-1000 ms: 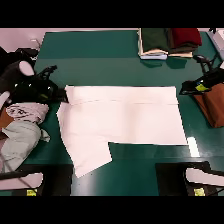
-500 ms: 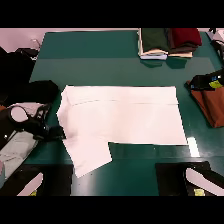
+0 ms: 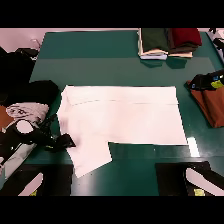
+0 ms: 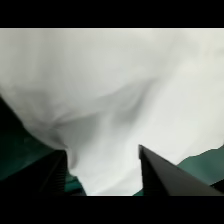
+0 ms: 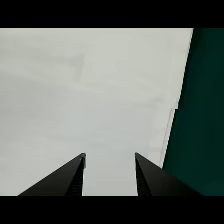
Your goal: Fold the shirts.
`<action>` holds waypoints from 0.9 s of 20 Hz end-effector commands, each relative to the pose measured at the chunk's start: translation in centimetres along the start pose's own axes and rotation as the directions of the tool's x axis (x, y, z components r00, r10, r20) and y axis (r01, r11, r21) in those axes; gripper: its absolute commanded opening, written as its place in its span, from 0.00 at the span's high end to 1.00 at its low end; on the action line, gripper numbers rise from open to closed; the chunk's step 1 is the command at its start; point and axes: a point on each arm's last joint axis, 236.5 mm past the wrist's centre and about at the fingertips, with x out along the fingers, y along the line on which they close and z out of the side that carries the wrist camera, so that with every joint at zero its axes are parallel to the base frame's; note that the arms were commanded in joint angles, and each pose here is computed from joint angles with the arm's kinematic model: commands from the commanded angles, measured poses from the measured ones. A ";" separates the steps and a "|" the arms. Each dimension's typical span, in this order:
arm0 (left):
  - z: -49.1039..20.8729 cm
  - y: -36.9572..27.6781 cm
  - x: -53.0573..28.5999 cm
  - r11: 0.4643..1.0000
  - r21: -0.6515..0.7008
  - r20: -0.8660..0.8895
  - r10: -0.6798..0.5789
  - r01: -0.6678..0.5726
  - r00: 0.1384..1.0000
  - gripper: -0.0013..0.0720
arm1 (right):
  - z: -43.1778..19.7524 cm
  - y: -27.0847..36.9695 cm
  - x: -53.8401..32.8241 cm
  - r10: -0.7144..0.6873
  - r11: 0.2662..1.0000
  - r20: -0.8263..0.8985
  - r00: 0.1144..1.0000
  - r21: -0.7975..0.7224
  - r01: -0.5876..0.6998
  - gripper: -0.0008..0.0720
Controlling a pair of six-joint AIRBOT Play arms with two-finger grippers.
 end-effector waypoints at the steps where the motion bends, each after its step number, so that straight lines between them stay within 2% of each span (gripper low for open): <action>1: -0.2 -2.0 0.4 0.995 0.016 -0.001 -0.101 0.101 0.995 0.67 | -0.4 0.1 0.0 0.004 1.000 -0.017 1.000 0.000 -0.004 0.48; 2: -0.5 -2.1 0.4 0.994 0.043 -0.011 -0.102 0.103 0.995 0.86 | -0.7 0.1 0.0 0.005 1.000 -0.029 1.000 0.002 -0.005 0.48; 3: -0.5 -2.2 0.2 0.993 0.061 -0.014 -0.104 0.104 0.995 0.95 | -1.1 -0.1 -0.1 0.006 1.000 -0.042 0.999 0.009 -0.005 0.48; 6: 0.9 -3.3 -1.5 0.987 0.132 0.016 -0.098 0.095 0.995 0.95 | -3.8 -2.1 0.3 -0.002 0.996 -0.106 0.994 0.087 0.011 0.48; 8: 2.1 -4.3 -3.2 0.980 0.179 0.049 -0.092 0.082 0.995 0.95 | -8.3 -4.6 1.3 -0.016 0.980 -0.184 0.983 0.192 0.052 0.48; 9: 2.6 -4.7 -3.8 0.977 0.200 0.064 -0.094 0.079 0.994 0.95 | -11.3 -6.3 1.9 -0.031 0.963 -0.233 0.972 0.254 0.091 0.41; 10: 3.0 -5.1 -4.3 0.974 0.214 0.079 -0.098 0.079 0.992 0.95 | -14.1 -7.6 2.5 -0.038 0.941 -0.278 0.960 0.313 0.128 0.25; 11: 3.3 -5.3 -4.6 0.971 0.225 0.092 -0.101 0.078 0.991 0.95 | -17.1 -8.5 3.5 -0.019 0.912 -0.322 0.947 0.383 0.148 0.18; 13: 3.8 -5.4 -4.7 0.970 0.232 0.109 -0.101 0.074 0.989 0.95 | -22.2 -8.5 5.6 0.078 0.843 -0.387 0.919 0.517 0.146 0.19; 15: 3.8 -5.2 -4.7 0.970 0.234 0.110 -0.091 0.064 0.990 0.95 | -25.8 -8.0 7.4 0.158 0.794 -0.437 0.885 0.590 0.149 0.21; 18: 4.3 -5.2 -4.8 0.971 0.233 0.134 -0.093 0.060 0.987 0.95 | -27.3 -6.5 10.2 0.236 0.777 -0.448 0.862 0.620 0.110 0.24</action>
